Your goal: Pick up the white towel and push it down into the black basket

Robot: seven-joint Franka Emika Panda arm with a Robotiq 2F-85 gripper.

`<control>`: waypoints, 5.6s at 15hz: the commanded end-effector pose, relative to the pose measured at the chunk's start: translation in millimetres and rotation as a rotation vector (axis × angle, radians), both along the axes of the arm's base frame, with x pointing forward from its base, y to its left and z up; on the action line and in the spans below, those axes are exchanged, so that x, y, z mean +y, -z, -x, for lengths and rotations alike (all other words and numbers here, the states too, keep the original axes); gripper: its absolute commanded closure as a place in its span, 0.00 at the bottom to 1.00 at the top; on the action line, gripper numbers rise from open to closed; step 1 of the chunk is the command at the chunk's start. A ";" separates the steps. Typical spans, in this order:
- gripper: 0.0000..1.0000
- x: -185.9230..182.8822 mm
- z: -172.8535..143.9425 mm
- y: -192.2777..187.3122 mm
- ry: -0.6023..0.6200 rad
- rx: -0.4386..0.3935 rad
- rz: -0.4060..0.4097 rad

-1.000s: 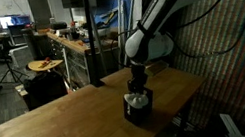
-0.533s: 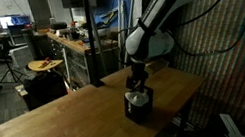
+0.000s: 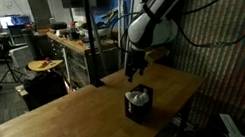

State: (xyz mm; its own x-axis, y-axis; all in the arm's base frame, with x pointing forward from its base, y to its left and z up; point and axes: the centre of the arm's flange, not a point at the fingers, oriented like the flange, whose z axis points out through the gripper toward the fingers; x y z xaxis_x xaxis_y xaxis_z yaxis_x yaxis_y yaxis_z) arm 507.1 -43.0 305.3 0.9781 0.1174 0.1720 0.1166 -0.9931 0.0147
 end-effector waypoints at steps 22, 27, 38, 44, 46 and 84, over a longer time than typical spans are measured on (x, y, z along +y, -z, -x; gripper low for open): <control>0.00 96.4 106.0 -9.3 0.069 -0.224 0.094; 0.00 111.8 113.9 0.0 0.077 -0.237 0.147; 0.00 131.7 121.8 12.1 0.057 -0.263 0.184; 0.00 137.3 121.0 26.3 0.037 -0.246 0.169; 0.00 136.7 119.5 31.6 0.039 -0.238 0.157; 0.90 122.3 97.3 58.3 -0.037 -0.248 0.177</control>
